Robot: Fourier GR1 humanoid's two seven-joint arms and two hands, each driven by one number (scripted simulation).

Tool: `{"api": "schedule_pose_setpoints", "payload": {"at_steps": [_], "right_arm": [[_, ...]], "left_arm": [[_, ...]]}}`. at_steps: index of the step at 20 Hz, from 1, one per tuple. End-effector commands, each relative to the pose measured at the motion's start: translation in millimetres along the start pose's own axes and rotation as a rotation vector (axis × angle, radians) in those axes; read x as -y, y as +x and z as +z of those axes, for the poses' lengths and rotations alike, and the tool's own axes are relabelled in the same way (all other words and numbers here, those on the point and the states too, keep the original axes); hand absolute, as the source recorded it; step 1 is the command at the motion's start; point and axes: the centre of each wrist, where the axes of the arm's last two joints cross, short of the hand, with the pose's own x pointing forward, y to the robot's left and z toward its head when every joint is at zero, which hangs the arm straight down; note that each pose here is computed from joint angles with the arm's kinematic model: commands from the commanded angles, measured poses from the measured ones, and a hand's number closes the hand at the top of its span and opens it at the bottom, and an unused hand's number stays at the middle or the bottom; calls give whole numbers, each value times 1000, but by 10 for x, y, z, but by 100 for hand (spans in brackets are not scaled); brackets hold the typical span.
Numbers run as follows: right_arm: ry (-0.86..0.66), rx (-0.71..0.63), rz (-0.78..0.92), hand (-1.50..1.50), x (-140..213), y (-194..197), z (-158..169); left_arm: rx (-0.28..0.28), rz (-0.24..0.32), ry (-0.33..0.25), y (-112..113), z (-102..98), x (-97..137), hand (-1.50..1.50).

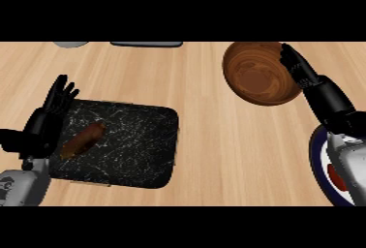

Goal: Pick the lemon from the plate and place it in the bowl

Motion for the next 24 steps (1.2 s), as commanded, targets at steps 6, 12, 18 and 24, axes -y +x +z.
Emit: {"api": "schedule_pose_setpoints", "payload": {"at_steps": [6, 12, 18, 24], "right_arm": [[-290, -196, 240, 150, 1214, -203, 1104], [-582, -258, 350, -150, 1203, -603, 2262], [-368, -387, 666, -150, 1173, -222, 2429], [-340, -695, 858, -150, 1387, 298, 2282]], "left_arm": [[-164, 227, -125, -172, 261, 496, 0], [-201, 276, -211, -41, 314, 795, 0], [-198, 282, -260, 118, 304, 987, 0], [-193, 293, -277, 98, 332, 981, 0]]}}
